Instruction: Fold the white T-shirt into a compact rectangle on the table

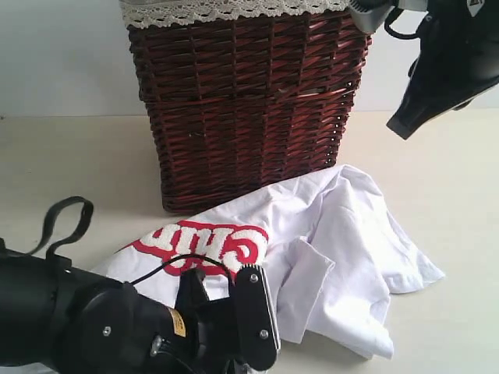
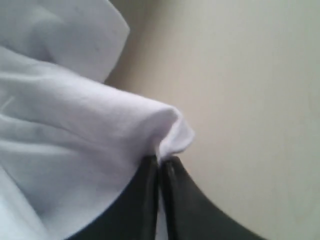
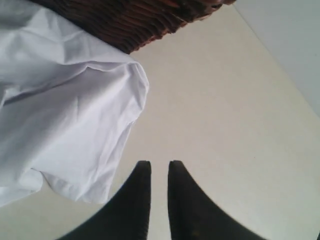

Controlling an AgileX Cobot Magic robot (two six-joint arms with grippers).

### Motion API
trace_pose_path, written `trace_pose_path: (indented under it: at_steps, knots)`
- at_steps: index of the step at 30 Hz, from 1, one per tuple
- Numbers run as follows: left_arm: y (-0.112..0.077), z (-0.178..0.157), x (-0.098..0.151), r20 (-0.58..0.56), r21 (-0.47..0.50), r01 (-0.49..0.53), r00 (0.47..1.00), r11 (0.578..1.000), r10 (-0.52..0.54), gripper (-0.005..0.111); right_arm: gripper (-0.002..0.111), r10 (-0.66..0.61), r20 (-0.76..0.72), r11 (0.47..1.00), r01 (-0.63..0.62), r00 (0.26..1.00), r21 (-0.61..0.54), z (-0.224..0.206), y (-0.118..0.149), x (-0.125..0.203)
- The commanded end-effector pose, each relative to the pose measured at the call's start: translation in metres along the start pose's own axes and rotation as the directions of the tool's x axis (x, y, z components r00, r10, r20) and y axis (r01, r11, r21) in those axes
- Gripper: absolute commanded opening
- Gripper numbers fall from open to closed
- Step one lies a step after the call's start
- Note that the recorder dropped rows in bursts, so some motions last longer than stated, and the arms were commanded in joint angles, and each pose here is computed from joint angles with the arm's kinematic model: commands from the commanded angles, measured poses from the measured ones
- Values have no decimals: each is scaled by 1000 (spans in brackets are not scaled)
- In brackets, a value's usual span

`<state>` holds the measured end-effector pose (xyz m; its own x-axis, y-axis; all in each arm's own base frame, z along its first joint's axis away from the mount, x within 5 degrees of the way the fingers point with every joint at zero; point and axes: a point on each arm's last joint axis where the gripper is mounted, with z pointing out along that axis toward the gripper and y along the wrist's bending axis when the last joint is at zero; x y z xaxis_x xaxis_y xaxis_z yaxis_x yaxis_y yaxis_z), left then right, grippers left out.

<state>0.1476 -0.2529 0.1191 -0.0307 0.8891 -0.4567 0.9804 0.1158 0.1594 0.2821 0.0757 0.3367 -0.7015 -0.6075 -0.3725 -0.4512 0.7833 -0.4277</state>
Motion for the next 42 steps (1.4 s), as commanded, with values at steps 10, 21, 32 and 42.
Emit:
trace_pose_path:
  at_steps: [10,21,32,42]
  knots:
    - [45,-122,-3,259,-196,100,965,975,-47,0,0,295,-245,894,-358,923,-269,93,-1,60]
    - [66,-166,20,281,-329,149,958,932,-54,0,47,316,-400,839,-450,860,-305,178,20,82]
    - [78,-193,40,299,-408,232,948,883,-111,0,47,314,-404,894,-410,860,-179,201,14,90]
    - [76,-195,40,297,-400,228,948,888,-110,0,22,223,-526,863,-417,821,-286,230,39,106]
